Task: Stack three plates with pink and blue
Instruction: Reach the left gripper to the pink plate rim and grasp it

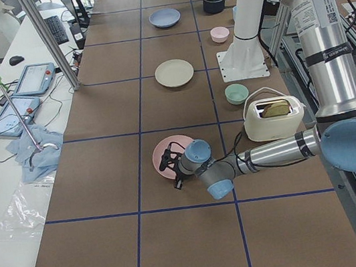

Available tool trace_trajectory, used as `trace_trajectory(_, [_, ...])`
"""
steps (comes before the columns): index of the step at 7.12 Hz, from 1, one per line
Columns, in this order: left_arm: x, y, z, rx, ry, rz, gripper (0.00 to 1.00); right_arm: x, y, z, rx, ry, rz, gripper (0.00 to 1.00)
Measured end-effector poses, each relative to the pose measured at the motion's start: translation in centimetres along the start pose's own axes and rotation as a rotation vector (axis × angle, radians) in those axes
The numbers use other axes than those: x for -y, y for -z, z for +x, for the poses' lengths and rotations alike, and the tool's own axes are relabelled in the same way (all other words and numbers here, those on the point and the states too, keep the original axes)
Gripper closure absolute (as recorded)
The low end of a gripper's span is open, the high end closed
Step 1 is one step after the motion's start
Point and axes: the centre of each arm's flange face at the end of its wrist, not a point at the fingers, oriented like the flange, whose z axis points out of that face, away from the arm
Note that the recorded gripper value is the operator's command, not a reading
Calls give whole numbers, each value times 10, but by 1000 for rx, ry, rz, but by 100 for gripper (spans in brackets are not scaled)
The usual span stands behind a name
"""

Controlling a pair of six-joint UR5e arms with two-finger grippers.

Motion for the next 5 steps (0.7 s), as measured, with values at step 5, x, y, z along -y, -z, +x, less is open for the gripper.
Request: trace_trajectory(5, [15,6,22,-51,-21,8,100,-1,-1,1,-1,-2,-2,0])
